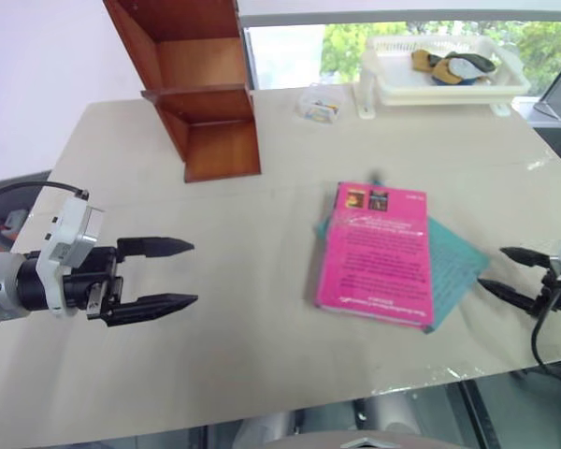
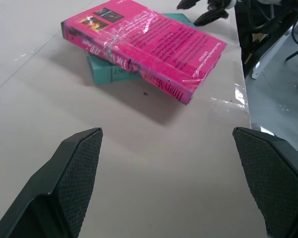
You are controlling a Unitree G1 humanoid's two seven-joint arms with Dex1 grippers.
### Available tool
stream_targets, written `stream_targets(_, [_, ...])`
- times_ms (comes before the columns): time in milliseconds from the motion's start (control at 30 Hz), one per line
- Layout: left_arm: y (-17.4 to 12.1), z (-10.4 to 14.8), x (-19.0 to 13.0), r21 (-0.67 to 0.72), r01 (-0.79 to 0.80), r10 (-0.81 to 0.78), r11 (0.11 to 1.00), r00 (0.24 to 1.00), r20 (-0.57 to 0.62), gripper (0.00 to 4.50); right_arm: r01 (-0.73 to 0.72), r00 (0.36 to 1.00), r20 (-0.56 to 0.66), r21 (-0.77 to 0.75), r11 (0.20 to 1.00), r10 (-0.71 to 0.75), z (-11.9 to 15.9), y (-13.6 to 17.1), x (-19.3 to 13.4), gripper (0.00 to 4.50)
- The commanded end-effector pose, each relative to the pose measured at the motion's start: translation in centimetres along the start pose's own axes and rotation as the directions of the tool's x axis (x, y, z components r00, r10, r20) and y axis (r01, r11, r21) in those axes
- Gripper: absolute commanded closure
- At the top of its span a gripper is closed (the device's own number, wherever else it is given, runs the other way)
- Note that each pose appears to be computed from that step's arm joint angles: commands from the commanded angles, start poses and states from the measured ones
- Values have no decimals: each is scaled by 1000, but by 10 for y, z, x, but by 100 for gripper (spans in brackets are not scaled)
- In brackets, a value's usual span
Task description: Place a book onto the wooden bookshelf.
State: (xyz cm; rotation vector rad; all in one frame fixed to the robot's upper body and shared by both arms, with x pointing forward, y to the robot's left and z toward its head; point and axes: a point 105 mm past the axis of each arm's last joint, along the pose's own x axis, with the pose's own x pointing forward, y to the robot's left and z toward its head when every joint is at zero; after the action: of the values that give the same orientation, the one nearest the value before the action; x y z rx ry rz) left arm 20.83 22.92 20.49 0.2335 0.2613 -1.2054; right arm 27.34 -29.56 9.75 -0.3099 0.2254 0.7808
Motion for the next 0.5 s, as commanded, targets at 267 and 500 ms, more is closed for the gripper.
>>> stream_targets(267, [2,4,-1,44,-19,19,999,1000,-1,9,-161,985,25,-179,971,168,20,13,48,0])
stream_targets(500, [4,2,0,43,-22,22,999,1000,1,9,-221,971,32,-267,938,237,29,21,66,0])
